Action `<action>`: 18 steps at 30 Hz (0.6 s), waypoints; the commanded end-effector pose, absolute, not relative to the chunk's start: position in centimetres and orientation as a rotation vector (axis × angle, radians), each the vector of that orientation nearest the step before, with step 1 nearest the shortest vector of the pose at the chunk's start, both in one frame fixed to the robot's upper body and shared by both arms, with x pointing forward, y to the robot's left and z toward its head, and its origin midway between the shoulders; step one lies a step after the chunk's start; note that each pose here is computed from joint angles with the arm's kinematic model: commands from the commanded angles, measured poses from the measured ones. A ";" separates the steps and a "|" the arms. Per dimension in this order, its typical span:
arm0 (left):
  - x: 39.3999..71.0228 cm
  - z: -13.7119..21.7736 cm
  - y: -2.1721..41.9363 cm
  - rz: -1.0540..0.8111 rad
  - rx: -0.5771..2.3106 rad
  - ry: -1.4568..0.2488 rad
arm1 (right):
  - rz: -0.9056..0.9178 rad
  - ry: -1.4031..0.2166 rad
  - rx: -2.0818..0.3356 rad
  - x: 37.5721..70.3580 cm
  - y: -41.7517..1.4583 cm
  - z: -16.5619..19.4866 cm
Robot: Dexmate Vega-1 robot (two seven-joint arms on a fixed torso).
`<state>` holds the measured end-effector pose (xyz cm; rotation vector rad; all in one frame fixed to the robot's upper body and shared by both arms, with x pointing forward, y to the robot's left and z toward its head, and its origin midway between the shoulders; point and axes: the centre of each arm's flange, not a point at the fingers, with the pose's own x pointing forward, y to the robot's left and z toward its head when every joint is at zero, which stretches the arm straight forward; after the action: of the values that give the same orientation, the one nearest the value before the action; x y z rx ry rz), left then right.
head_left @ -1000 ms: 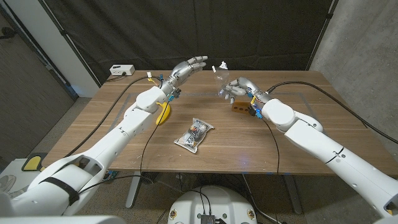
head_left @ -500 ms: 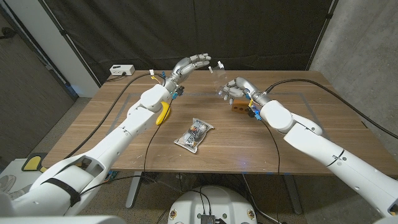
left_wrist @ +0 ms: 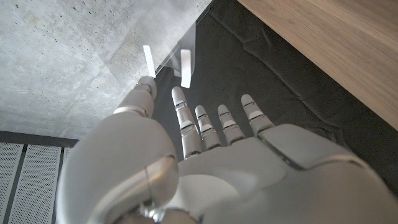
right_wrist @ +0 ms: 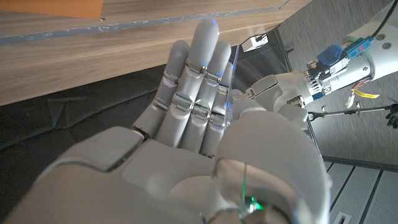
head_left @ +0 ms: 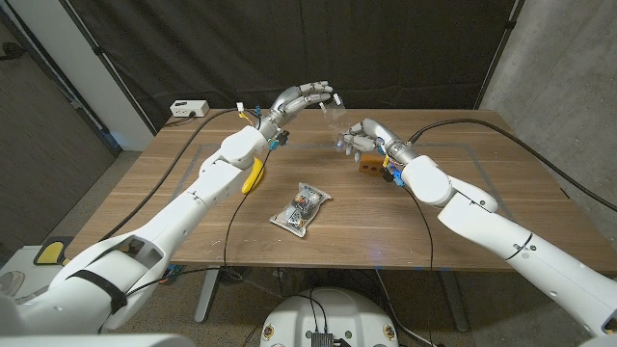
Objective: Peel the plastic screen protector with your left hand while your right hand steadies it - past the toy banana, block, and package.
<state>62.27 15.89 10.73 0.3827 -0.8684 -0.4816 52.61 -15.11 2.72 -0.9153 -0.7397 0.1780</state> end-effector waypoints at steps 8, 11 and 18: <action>61.9 11.3 15.0 -0.513 0.365 -0.901 | 0.166 -0.740 -0.934 52.6 -14.9 2.6; 61.8 11.3 15.0 -0.506 0.352 -0.908 | 0.170 -0.737 -0.929 52.6 -14.9 2.7; 61.6 11.3 14.8 -0.485 0.345 -0.918 | 0.174 -0.745 -0.921 52.5 -15.0 2.7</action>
<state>61.92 15.16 11.30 0.3699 -0.8999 -0.5041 52.59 -14.91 2.67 -0.9262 -0.7405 0.1693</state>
